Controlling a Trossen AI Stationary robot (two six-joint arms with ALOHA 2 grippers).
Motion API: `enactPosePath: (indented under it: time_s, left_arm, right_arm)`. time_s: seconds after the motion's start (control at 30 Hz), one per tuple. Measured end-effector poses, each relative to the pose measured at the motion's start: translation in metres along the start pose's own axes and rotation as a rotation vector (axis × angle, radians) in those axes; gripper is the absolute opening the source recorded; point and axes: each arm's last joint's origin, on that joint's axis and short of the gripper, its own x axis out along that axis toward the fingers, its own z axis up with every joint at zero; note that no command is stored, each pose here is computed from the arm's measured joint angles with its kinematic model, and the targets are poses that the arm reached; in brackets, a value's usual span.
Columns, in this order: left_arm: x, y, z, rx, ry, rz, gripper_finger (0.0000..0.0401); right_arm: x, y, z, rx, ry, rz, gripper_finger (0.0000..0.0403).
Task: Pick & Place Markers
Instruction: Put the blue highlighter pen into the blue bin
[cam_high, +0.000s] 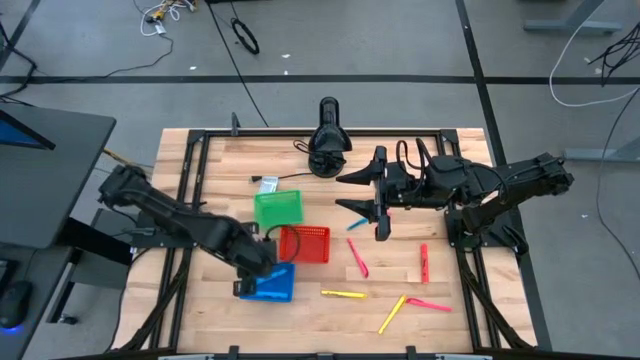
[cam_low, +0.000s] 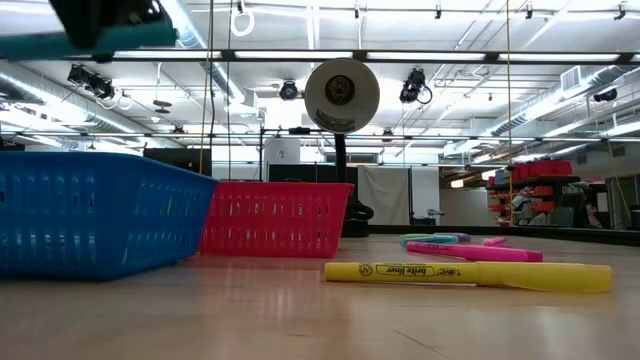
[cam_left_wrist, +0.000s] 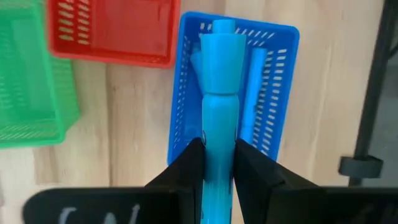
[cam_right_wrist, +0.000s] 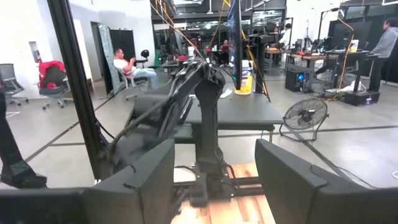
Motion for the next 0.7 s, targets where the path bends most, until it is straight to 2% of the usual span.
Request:
enactPosePath:
  time_s: [0.1, 0.33, 0.7]
  left_arm:
    - [0.017, -0.004, 0.003, 0.007, 0.048, 0.014, 0.0067]
    - [0.048, -0.017, 0.014, 0.020, 0.053, 0.017, 0.0067]
    - [0.084, -0.034, 0.018, 0.049, 0.075, 0.048, 0.0067]
  right_arm:
    - [0.000, 0.000, 0.000, -0.013, -0.001, 0.000, 0.0223]
    - [0.000, 0.000, 0.000, -0.022, -0.003, 0.000, 0.0223]
    - [0.000, 0.000, 0.000, -0.041, -0.001, 0.000, 0.0223]
